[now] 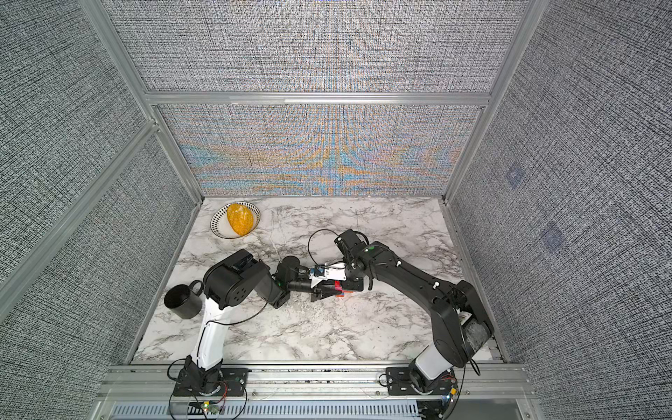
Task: Assemble the letter p with lego
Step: Assemble the lego brick with the lego brick.
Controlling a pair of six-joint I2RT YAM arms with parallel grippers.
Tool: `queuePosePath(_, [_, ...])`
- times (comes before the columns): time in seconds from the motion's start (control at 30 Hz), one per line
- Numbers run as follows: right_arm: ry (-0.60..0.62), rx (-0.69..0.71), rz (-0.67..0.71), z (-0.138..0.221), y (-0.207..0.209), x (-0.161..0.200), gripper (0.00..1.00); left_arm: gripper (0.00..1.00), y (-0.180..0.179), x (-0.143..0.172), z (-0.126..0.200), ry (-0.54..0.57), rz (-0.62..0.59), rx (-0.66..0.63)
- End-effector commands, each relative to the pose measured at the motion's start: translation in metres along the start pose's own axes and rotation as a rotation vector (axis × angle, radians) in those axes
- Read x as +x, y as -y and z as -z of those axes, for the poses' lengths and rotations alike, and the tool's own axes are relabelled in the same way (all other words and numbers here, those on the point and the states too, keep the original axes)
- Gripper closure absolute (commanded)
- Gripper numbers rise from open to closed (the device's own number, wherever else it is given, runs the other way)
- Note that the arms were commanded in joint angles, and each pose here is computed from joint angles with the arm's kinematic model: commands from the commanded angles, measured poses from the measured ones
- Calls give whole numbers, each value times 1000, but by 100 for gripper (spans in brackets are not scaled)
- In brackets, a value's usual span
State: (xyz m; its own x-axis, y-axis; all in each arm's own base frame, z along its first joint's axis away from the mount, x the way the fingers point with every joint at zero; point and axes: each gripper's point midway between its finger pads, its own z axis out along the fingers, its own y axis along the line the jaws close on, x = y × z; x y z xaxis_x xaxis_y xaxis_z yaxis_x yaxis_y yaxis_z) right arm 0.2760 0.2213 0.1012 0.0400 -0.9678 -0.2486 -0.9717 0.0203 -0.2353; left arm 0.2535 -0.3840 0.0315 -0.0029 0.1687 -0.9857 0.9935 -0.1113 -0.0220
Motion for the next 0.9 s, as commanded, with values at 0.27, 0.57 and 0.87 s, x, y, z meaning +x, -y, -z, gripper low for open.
queuePosePath(0.27, [-99, -56, 8, -14, -15, 19, 96, 100, 6, 65, 9, -206, 236, -52])
queuePosePath(0.57, [-80, -34, -7, -10, -10, 15, 87, 100, 5, 65, 9, -206, 236, -50])
queuePosePath(0.87, [98, 86, -92, 24, 20, -7, 47, 100, 5, 63, 9, -201, 233, -47])
